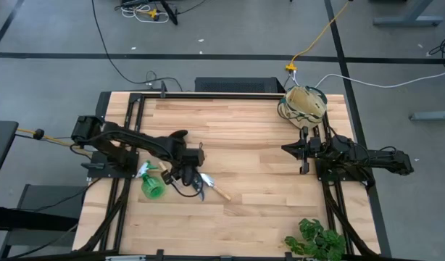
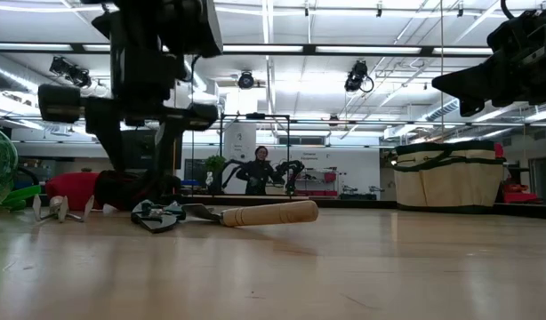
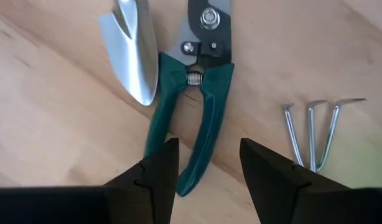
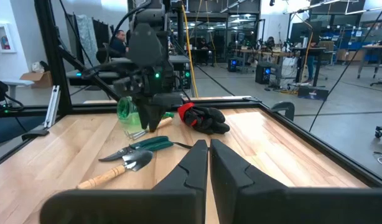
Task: Pick & Place Garden tools in Gardening bag
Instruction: Put the shear scissor into the gardening bag
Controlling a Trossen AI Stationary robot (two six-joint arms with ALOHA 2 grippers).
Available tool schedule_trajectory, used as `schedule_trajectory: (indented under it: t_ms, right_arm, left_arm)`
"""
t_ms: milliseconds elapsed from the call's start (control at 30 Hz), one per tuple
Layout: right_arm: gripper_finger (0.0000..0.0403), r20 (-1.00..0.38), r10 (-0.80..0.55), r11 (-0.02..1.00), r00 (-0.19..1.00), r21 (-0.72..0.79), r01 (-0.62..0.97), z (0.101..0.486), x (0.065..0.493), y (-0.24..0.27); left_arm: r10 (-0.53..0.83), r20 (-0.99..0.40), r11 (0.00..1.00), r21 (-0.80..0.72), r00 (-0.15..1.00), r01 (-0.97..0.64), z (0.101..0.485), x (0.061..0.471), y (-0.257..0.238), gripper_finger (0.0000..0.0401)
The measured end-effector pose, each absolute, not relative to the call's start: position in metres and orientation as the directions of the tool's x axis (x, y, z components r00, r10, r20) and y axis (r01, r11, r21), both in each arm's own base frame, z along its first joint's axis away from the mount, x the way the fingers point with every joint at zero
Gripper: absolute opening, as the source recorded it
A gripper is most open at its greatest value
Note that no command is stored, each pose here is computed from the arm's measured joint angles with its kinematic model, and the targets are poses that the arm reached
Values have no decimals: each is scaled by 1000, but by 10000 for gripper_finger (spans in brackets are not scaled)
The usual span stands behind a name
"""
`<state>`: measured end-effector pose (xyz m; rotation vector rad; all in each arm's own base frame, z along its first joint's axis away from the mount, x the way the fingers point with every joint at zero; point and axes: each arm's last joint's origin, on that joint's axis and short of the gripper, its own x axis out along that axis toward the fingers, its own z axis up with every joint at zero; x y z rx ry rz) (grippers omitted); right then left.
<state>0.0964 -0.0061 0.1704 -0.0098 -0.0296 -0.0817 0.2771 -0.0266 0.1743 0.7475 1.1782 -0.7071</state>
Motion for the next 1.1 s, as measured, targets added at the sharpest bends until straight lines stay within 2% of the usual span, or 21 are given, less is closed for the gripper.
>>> schedule_trajectory:
  t_ms: [400, 1100]
  right_arm:
    - [21, 30, -82, 997, 996, -9, 82, 170, 96, -6]
    - [21, 30, -81, 997, 996, -9, 82, 170, 96, -6]
  left_arm:
    - [-30, -992, 570, 85, 124, 817, 143, 284, -26, 177]
    - [-31, -991, 562, 88, 128, 823, 140, 286, -26, 177]
